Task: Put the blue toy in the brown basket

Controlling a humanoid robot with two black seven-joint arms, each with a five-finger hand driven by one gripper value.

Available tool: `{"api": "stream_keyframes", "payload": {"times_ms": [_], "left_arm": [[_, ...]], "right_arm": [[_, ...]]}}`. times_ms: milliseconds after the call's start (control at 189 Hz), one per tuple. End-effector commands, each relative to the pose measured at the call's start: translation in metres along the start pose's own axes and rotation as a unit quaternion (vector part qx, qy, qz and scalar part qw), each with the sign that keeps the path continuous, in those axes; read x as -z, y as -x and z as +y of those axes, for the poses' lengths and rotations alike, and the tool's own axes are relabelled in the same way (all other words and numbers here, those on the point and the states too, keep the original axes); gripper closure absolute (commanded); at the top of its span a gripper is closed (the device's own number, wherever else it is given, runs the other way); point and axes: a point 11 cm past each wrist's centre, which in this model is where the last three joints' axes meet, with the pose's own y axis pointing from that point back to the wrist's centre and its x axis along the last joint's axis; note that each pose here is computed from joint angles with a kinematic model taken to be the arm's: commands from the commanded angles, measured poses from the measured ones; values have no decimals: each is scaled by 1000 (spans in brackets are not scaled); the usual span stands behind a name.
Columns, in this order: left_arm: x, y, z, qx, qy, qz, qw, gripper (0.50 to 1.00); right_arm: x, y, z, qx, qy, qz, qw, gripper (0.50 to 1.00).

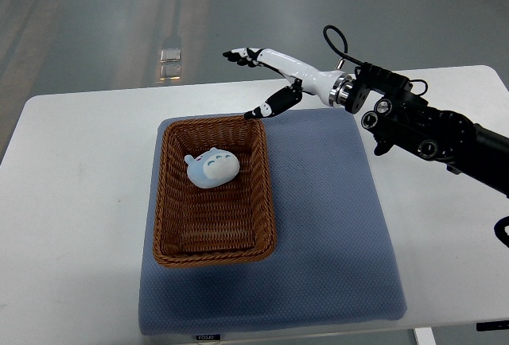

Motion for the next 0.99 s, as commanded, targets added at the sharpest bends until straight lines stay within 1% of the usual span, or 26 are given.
{"api": "stream_keyframes", "payload": {"times_ms": [0,90,143,270,424,679,986], "left_arm": [[0,0,0,0,0,1,1000,500],[0,0,0,0,0,1,1000,500],[0,0,0,0,0,1,1000,500],[0,1,0,2,0,1,1000,500],[0,0,0,1,0,1,1000,500],[1,0,0,1,0,2,1000,500],[1,0,0,1,0,3,1000,500]], "right_arm": [[-20,-20,17,-58,20,-64,996,589],[-42,-38,34,-123,41,-138,982,589],[-57,-42,45,-157,55,-178,970,589],[-82,-41,65,-210,72,-249,943,589],[-106,-30,86,-258,80,-323,907,589],[-121,-13,95,-310,74,-417,852,589],[-119,-3,92,-310,68,-431,845,589]]}}
